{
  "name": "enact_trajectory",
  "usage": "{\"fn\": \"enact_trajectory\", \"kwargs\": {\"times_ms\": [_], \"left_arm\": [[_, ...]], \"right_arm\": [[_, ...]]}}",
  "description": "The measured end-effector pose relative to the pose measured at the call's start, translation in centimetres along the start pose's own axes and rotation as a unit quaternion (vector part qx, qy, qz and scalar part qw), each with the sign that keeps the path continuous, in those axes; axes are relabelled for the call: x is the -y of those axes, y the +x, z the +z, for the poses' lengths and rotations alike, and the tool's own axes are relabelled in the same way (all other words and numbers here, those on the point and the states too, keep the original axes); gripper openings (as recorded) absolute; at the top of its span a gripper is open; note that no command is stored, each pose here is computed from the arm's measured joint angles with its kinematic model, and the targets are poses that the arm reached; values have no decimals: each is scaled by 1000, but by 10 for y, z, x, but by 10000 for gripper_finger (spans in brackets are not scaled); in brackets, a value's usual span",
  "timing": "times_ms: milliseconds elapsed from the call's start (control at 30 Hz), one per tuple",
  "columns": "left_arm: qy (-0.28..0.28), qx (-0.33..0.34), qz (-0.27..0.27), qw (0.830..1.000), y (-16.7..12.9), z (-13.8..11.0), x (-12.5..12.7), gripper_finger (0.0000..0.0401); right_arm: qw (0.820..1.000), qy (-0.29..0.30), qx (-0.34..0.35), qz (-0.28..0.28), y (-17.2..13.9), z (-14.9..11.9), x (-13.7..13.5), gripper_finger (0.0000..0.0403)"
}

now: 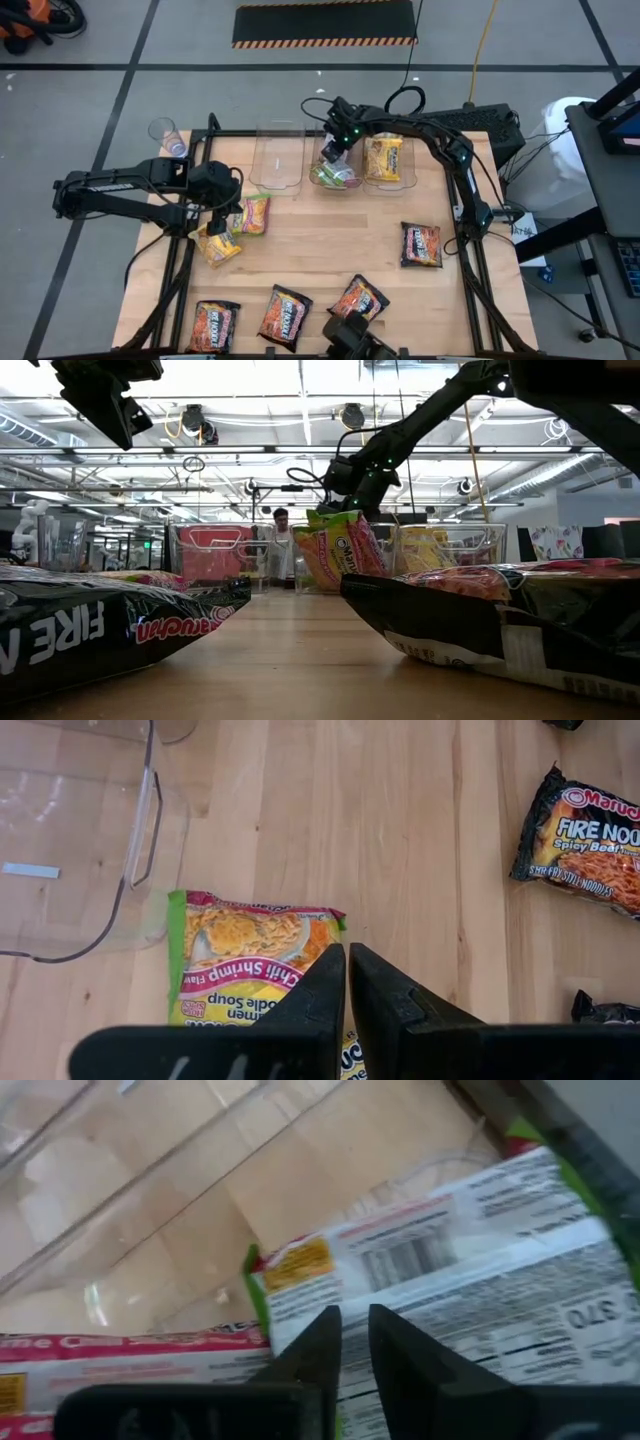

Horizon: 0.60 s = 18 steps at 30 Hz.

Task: Sort Maruchan noodles
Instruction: Adjust the green noodle pack in the center transparent bin

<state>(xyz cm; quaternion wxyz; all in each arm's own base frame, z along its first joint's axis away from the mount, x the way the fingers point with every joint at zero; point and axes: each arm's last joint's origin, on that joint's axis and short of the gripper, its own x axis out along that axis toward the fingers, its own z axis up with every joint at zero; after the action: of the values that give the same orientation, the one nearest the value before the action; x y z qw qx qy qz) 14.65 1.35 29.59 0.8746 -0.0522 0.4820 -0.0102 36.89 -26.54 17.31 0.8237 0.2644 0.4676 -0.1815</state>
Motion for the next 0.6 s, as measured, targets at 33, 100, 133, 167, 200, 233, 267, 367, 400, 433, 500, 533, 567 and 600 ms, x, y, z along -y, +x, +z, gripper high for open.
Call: {"fn": "enact_trajectory", "kwargs": {"times_ms": [33,100,133,167,200,233,267,367,400,433,500,533,567,600], "left_arm": [[-1,0,0,1000,0,0,0,24],[-3,0,0,1000,0,0,0,24],[-5,0,0,1000,0,0,0,24],[-6,0,0,1000,0,0,0,24],[-9,0,0,1000,0,0,0,24],[-10,0,0,1000,0,0,0,24],[-10,0,0,1000,0,0,0,24],[-11,0,0,1000,0,0,0,24],[-11,0,0,1000,0,0,0,24],[-11,0,0,1000,0,0,0,24],[-11,0,0,1000,0,0,0,24],[-12,0,0,1000,0,0,0,24],[-12,0,0,1000,0,0,0,24],[-13,0,0,1000,0,0,0,24]], "right_arm": [[1000,1,0,-1,0,0,1,41],[1000,7,1,-1,-1,0,4,20],[1000,11,4,-1,-1,1,5,10],[1000,17,5,0,-2,1,6,5],[1000,23,7,1,-2,2,6,4],[1000,29,10,1,-2,2,7,4],[999,34,13,2,-2,3,8,3],[999,30,25,12,-5,6,7,1],[999,29,31,12,-6,7,6,2],[999,26,40,14,-8,9,6,3],[998,18,65,17,-17,14,3,3],[997,18,72,18,-21,15,2,3],[996,18,84,19,-25,18,1,3],[995,21,97,22,-30,20,-1,3]]}}
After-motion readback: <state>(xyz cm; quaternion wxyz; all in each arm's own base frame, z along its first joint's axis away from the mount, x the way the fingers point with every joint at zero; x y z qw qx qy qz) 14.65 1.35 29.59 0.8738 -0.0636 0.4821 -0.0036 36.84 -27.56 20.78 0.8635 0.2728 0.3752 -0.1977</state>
